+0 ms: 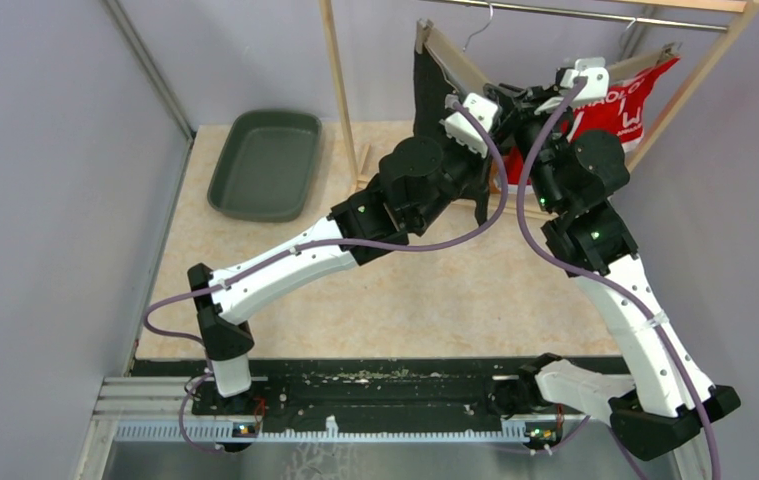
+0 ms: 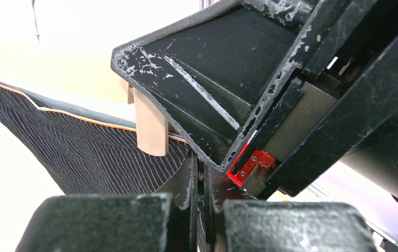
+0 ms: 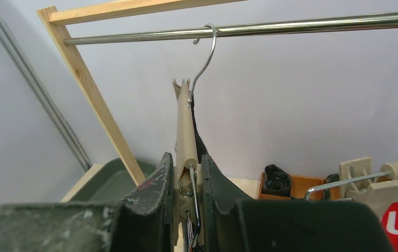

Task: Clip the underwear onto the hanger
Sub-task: Clamp the underwear onto the hanger.

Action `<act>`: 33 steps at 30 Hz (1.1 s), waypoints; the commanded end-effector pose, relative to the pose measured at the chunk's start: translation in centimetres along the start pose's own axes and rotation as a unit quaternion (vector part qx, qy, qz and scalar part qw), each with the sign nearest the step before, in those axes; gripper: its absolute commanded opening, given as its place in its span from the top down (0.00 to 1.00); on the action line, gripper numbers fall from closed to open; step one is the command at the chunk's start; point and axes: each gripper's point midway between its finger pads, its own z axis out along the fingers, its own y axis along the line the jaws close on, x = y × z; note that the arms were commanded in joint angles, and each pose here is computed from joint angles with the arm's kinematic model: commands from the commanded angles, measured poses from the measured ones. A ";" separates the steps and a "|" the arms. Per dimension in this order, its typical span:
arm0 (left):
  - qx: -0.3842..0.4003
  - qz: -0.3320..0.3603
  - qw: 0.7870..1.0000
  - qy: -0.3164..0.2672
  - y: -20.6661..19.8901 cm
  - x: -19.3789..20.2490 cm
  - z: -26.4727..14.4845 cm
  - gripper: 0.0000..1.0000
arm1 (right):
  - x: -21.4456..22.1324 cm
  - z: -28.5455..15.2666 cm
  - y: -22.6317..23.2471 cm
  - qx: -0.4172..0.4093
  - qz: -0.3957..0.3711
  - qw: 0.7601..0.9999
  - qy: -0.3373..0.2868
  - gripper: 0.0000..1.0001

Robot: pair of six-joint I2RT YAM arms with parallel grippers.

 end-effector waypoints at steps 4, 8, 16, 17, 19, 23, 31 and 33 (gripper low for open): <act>0.027 -0.107 0.970 -0.218 1.1 -16.4 -5.6 1.00 | 10.5 -1.0 3.0 -0.079 -0.022 0.982 0.170 1.00; 0.027 -0.106 0.969 -0.222 1.3 -16.7 -5.8 1.00 | 10.6 -1.0 3.1 -0.081 -0.021 0.981 0.176 1.00; 0.023 -0.104 0.968 -0.225 1.4 -16.9 -5.9 1.00 | 10.3 -1.1 2.9 -0.073 -0.020 0.981 0.179 0.94; 0.023 -0.103 0.969 -0.225 1.4 -16.9 -5.8 1.00 | 10.3 -1.1 2.9 -0.073 -0.019 0.981 0.178 0.90; 0.022 -0.104 0.968 -0.227 1.5 -17.0 -5.9 1.00 | 10.1 -1.2 2.9 -0.072 -0.018 0.982 0.176 0.84; 0.021 -0.103 0.968 -0.227 1.6 -17.0 -5.9 1.00 | 9.9 -1.3 2.9 -0.072 -0.016 0.982 0.171 0.70; 0.018 -0.102 0.968 -0.227 1.7 -16.9 -5.9 1.00 | 9.1 -1.5 2.7 -0.067 -0.012 0.985 0.157 0.46; 0.017 -0.101 0.969 -0.226 1.7 -16.8 -5.9 1.00 | 8.9 -1.5 2.6 -0.065 -0.011 0.986 0.155 0.43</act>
